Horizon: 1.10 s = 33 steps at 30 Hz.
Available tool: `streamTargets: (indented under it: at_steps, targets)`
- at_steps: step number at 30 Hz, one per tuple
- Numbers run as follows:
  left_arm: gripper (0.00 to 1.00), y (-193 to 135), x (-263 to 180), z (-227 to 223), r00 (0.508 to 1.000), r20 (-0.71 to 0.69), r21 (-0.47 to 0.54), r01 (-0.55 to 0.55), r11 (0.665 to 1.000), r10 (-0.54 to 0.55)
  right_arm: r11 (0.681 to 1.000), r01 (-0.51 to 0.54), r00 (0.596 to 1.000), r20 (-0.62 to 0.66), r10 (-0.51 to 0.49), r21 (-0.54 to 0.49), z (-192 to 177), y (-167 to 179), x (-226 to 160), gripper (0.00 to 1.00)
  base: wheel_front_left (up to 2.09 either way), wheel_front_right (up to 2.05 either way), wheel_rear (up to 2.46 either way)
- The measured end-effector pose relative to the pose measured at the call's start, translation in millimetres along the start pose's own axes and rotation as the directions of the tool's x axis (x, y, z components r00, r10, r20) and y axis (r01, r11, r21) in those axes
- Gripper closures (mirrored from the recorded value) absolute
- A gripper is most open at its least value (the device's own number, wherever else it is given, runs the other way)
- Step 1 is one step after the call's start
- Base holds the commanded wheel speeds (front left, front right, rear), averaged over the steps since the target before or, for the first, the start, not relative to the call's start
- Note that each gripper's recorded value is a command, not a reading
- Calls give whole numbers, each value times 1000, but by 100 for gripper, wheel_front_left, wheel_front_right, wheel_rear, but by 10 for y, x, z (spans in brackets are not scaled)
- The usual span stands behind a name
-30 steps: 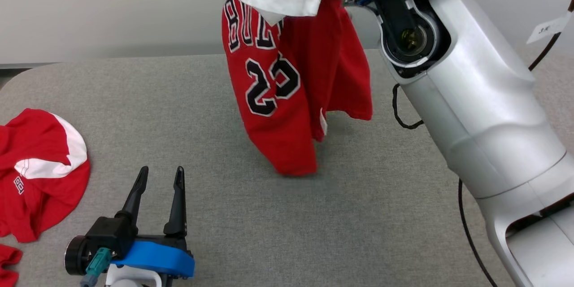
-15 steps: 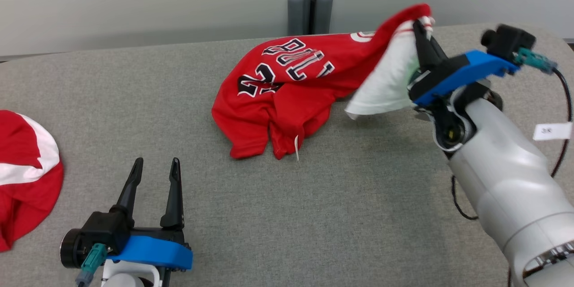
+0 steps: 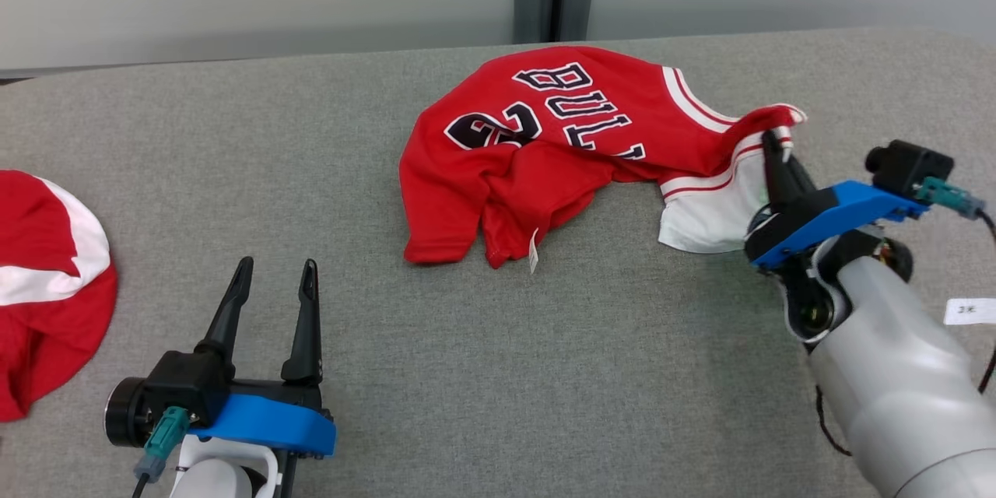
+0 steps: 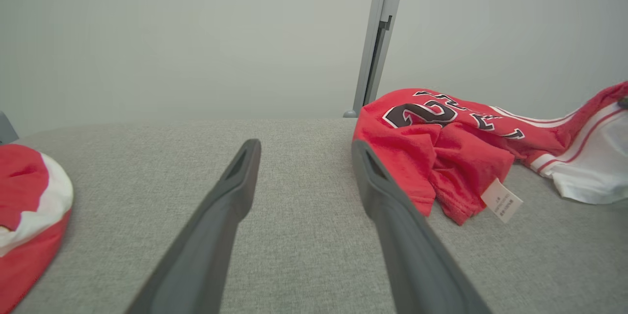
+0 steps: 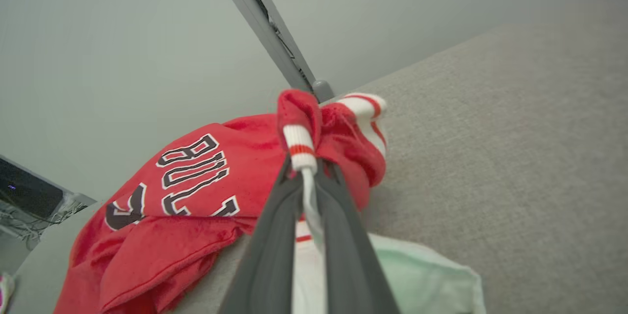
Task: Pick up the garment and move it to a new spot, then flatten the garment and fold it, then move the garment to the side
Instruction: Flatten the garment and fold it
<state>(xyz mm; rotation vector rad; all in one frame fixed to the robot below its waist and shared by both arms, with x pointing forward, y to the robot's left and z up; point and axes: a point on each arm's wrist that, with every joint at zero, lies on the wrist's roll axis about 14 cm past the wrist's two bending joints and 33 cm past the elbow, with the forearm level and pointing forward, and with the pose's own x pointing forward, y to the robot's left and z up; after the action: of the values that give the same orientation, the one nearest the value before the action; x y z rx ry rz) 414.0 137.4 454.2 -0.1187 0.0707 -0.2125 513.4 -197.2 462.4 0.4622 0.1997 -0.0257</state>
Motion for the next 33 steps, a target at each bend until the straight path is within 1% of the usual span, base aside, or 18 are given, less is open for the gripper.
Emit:
streamTargets:
  at_steps: [3,6,8,10,12,14,15,16,19,21,23,26,27,31,32,33]
  targets:
    - [0,-1,-44,34,1000,7,3,-2,1000,2,995,-102,995,8,101,16,-2,328,-71,100,0,0,0]
    - [0,-9,-105,54,1000,11,3,-4,1000,4,981,-184,983,14,184,62,41,542,-227,100,0,0,0]
    - [0,-17,-136,69,1000,15,3,-4,1000,4,969,-226,974,13,226,100,65,614,-381,100,0,0,0]
    - [0,-34,-144,89,1000,20,3,0,1000,0,966,-229,973,-7,232,121,36,530,-561,100,0,0,0]
    - [0,-55,-131,112,1000,27,3,7,1000,-7,980,-177,984,-19,179,91,36,242,-729,100,0,0,0]
    - [0,-86,-110,115,999,30,1,16,1000,-16,992,-104,994,-21,106,69,61,-58,-847,100,0,0,0]
    - [0,-86,-110,115,999,30,1,16,1000,-16,992,-104,994,-21,106,69,61,-58,-847,100,0,0,0]
    - [0,-94,-89,95,999,25,0,19,1000,-19,998,-42,999,-20,43,48,76,-257,-888,100,0,0,0]
    - [0,-90,-32,67,999,19,3,26,1000,-26,999,33,999,-32,-33,-9,73,-451,-841,100,0,0,0]
    - [0,-104,31,57,999,17,9,36,999,-36,997,63,996,-53,-65,-45,28,-509,-752,100,0,0,0]
    - [0,-98,80,36,999,13,13,41,999,-41,996,81,995,-51,-83,-47,46,-509,-595,100,0,0,0]
    - [0,-44,107,15,999,7,17,31,999,-31,994,90,994,-51,-93,-62,54,-497,-434,100,0,0,0]
    - [0,9,129,-5,1000,3,20,20,1000,-20,992,95,994,-45,-99,-78,48,-480,-283,100,0,0,0]
    - [0,88,121,-70,1000,-16,23,1,1000,0,986,101,992,-66,-110,-133,-56,-474,-46,100,0,0,0]
    - [0,88,121,-70,1000,-16,23,1,1000,0,986,101,992,-66,-110,-133,-56,-474,-46,5,0,0,0]
    - [0,131,105,-85,1000,-21,24,-12,1000,12,980,101,991,-71,-114,-172,-103,-490,19,0,0,0,0]
